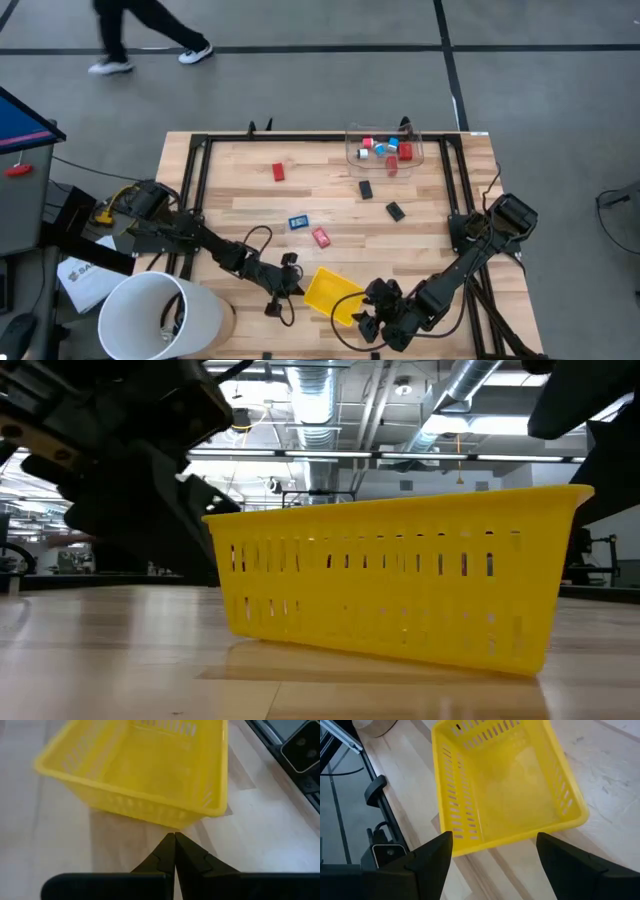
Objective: Pick & Place Office items
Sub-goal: Adjust the yellow bin slightly, then put the blue digital clock into the yellow bin
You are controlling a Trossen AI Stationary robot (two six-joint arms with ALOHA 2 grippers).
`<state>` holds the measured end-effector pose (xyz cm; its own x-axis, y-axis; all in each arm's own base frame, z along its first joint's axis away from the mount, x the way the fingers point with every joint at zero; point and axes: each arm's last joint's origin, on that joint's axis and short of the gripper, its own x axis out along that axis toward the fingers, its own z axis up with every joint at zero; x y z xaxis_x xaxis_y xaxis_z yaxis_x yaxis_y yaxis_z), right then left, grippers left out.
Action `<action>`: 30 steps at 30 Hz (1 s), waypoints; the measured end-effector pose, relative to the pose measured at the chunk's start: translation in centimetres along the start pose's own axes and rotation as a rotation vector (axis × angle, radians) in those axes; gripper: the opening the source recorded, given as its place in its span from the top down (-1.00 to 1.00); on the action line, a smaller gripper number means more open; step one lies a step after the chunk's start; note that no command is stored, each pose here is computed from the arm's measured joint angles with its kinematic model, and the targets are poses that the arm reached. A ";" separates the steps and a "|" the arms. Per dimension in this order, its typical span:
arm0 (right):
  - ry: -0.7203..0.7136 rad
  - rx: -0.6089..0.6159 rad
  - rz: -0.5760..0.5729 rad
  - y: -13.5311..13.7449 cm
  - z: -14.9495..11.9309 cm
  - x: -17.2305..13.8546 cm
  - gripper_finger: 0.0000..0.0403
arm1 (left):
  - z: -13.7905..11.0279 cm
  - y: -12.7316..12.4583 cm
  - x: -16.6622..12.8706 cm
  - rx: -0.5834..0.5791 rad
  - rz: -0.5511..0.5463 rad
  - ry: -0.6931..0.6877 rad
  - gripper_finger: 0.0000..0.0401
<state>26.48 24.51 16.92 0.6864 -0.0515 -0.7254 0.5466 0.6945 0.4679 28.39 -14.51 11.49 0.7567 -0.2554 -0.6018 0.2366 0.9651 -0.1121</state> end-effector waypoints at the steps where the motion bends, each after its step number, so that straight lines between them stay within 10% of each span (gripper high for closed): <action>1: -0.001 -0.005 -0.004 0.0 0.1 0.0 -0.39 | 0.1 -0.1 0.3 -0.001 -0.012 0.002 1.00; 30: -0.058 -0.109 -0.047 -0.5 2.3 1.3 -0.39 | 1.1 -1.5 1.4 0.055 -0.060 0.031 1.00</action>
<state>28.21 22.43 16.94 0.6895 -0.1250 -0.7135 0.5256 0.7641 0.3741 29.76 -16.34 11.64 0.7213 -0.3099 -0.6194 0.3144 0.9434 -0.1058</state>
